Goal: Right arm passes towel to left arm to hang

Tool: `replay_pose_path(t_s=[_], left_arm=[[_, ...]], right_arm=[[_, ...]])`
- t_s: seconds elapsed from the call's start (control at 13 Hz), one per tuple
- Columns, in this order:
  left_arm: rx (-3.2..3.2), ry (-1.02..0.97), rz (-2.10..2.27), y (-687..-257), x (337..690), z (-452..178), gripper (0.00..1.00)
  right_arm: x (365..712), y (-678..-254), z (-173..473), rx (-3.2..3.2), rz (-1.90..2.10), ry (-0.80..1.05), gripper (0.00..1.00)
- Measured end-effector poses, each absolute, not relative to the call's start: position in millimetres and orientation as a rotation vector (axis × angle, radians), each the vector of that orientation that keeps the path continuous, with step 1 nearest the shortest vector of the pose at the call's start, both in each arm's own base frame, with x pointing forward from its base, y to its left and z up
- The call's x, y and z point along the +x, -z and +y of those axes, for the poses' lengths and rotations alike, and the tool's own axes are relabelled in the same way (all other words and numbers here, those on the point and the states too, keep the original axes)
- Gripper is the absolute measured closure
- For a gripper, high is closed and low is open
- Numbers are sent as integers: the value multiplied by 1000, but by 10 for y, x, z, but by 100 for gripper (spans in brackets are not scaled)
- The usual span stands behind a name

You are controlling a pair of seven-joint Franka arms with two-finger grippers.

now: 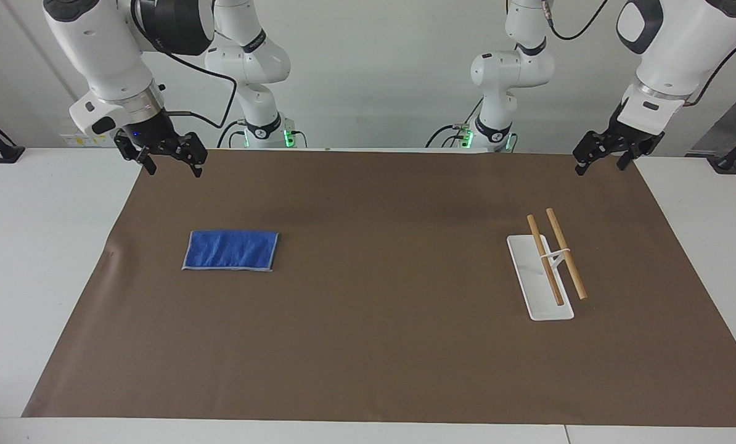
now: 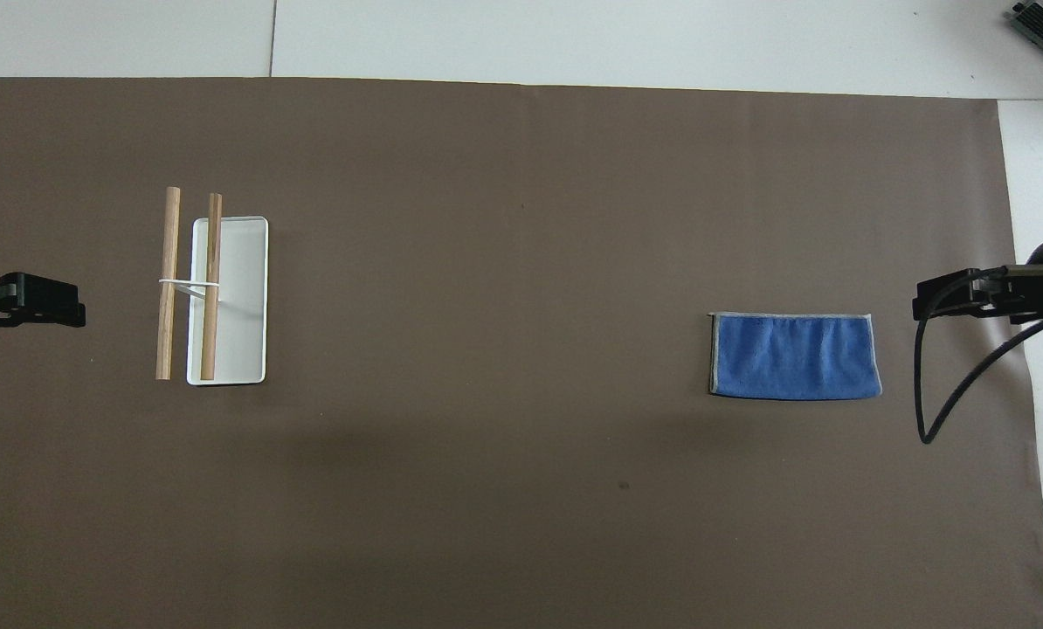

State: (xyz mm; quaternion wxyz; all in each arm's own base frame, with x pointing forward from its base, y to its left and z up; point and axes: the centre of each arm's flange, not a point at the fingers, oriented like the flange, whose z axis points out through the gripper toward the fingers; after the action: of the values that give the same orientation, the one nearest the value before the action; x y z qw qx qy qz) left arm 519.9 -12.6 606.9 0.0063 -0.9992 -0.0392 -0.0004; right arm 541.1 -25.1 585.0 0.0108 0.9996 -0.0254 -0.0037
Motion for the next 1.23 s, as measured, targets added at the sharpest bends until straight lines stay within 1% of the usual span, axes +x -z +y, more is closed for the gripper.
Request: replay_pose_path(t_s=[0.15, 0.38, 0.54, 0.69, 0.85, 1.0, 1.15, 1.23], left_arm=[[-3127, 1, -123, -6069, 5199, -126, 0], [-3127, 1, -123, -6069, 5199, -126, 0], [-3127, 1, -123, -6069, 5199, -126, 0], [-3127, 1, -123, -6069, 5199, -126, 0], [-3127, 1, -123, -6069, 5199, -126, 0], [-3127, 1, -123, -6069, 5199, -126, 0], [-3127, 1, -123, -6069, 5199, -126, 0], [-3127, 1, -123, -6069, 5199, -126, 0]], right_arm=[[5385, -5586, -248, 3121, -41, -28, 0], [5367, -5082, -244, 3120, 37, -63, 0], [5370, -4599, -229, 3131, 43, -113, 0], [5412, -4105, -223, 3156, 22, -110, 0], [5469, -3711, -267, 3154, 64, -115, 0], [5457, -3342, -328, 3143, 84, -166, 0], [5392, -3084, -348, 3138, 82, -174, 0], [5363, -3021, -348, 3139, 82, -160, 0]])
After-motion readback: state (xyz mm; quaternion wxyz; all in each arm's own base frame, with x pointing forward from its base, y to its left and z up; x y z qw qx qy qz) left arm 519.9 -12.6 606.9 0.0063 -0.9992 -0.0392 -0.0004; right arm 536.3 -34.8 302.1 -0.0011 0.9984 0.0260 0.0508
